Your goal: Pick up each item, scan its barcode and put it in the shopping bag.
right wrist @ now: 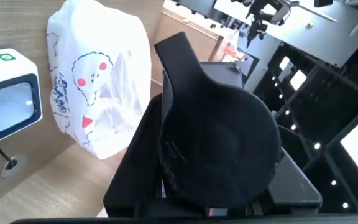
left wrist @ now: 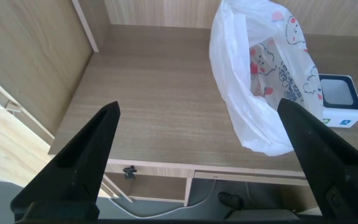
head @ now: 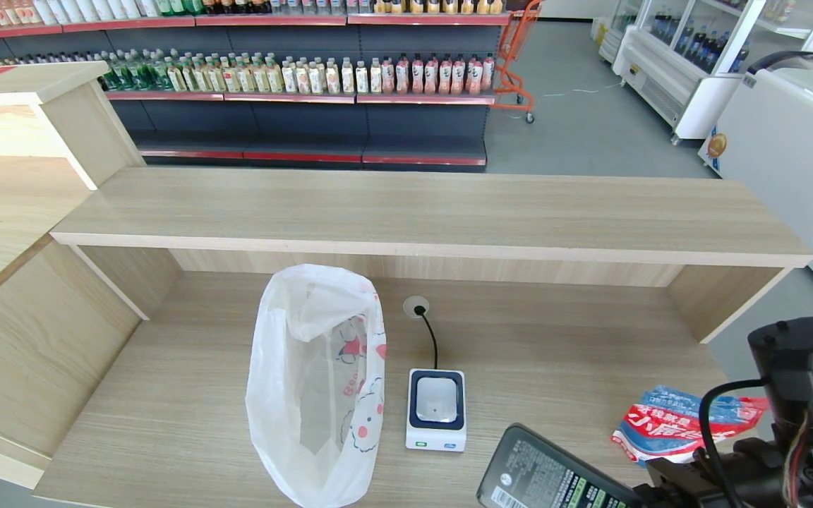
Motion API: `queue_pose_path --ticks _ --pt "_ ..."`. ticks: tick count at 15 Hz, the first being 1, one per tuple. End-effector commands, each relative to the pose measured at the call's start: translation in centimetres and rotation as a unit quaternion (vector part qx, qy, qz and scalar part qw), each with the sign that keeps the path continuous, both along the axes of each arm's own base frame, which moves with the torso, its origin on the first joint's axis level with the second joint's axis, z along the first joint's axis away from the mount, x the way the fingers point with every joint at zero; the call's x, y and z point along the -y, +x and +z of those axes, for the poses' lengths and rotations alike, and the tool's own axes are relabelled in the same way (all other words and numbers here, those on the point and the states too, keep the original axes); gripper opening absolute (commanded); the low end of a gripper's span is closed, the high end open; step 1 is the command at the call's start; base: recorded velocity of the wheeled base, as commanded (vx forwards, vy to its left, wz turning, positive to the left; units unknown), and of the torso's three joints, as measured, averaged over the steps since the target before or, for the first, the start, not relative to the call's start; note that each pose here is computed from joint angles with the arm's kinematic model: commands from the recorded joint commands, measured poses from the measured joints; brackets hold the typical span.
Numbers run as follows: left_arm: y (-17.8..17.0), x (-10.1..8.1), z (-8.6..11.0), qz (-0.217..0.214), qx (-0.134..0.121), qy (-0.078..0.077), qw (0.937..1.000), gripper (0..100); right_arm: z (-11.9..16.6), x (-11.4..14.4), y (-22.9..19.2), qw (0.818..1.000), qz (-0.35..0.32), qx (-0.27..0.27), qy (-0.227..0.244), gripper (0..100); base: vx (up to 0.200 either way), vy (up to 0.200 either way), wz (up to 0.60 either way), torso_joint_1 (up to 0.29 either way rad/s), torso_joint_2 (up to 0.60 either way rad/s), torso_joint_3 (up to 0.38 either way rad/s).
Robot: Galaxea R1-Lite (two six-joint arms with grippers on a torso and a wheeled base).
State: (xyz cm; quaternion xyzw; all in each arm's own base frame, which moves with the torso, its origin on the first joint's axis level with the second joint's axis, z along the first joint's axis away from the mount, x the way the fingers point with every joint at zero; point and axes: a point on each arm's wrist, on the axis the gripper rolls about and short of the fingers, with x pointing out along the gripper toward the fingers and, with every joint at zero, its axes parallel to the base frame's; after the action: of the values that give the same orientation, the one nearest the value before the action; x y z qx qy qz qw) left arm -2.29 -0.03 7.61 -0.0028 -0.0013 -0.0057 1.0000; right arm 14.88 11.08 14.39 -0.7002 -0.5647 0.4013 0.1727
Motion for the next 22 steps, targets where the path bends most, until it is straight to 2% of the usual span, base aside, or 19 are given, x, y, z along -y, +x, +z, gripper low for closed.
queue_pose_path --ticks 1,10,11,12,13,14,15,16,17,18,19,20,21,22 --pt "0.0 0.0 0.0 0.000 0.000 0.000 1.0000 100 -0.2 -0.1 0.2 1.000 0.018 0.025 -0.001 0 0.000 0.000 0.00 0.000 0.00 0.000" --pt "0.0 0.0 0.0 0.000 0.000 0.000 1.0000 100 0.2 -0.1 0.1 1.000 0.016 0.008 0.011 0 0.000 0.000 0.00 0.000 0.00 0.000" --pt "0.0 0.0 0.0 0.000 0.000 0.000 1.0000 100 2.1 -0.1 0.4 0.999 -0.016 -0.024 0.045 0 0.000 0.000 0.00 0.000 0.00 0.000" --pt "0.0 0.0 0.0 0.000 0.000 0.000 1.0000 100 4.7 0.7 0.7 0.990 -0.086 -0.054 0.102 0 0.000 0.000 0.00 0.000 0.00 0.000" --pt "0.0 0.0 0.0 0.000 0.000 0.000 1.0000 100 6.4 2.4 0.4 0.966 -0.187 -0.093 0.150 0 0.000 0.000 0.00 0.000 0.00 0.000" --pt "0.0 0.0 0.0 0.000 0.000 0.000 1.0000 100 7.0 4.0 -0.7 0.922 -0.297 -0.151 0.196 0 0.000 0.000 0.00 0.000 0.00 0.000" --pt "0.0 0.0 0.0 0.000 0.000 0.000 1.0000 100 7.3 4.6 -1.4 0.879 -0.364 -0.198 0.236 0 0.000 0.000 0.00 0.000 0.00 0.000" --pt "0.0 0.0 0.0 0.000 0.000 0.000 1.0000 100 7.3 5.0 -1.4 0.846 -0.393 -0.247 0.262 0 0.000 0.000 0.00 0.000 0.00 0.000" --pt "0.0 0.0 0.0 0.000 0.000 0.000 1.0000 100 6.6 5.3 -1.5 0.825 -0.390 -0.310 0.268 0 0.000 0.000 0.60 0.002 0.01 0.007" --pt "0.0 0.0 0.0 0.000 0.000 0.000 1.0000 100 6.6 5.7 -1.7 0.810 -0.373 -0.360 0.273 0 0.000 0.000 0.00 0.000 0.00 0.000" --pt "0.0 0.0 0.0 0.000 0.000 0.000 1.0000 100 6.4 6.6 -1.7 0.794 -0.379 -0.385 0.278 0 0.000 0.000 0.00 0.000 0.00 0.000" --pt "0.0 0.0 0.0 0.000 0.000 0.000 1.0000 100 6.3 7.7 -1.8 0.753 -0.398 -0.432 0.297 0 0.000 0.000 0.00 0.000 0.00 0.000" --pt "0.0 0.0 0.0 0.000 0.000 0.000 1.0000 100 6.4 8.0 -1.9 0.730 -0.404 -0.455 0.312 0 0.000 0.000 0.00 0.000 0.00 0.000" --pt "0.0 0.0 0.0 0.000 0.000 0.000 1.0000 100 7.6 8.4 -2.8 0.669 -0.410 -0.497 0.371 0 0.000 0.000 0.00 0.000 0.00 0.000"
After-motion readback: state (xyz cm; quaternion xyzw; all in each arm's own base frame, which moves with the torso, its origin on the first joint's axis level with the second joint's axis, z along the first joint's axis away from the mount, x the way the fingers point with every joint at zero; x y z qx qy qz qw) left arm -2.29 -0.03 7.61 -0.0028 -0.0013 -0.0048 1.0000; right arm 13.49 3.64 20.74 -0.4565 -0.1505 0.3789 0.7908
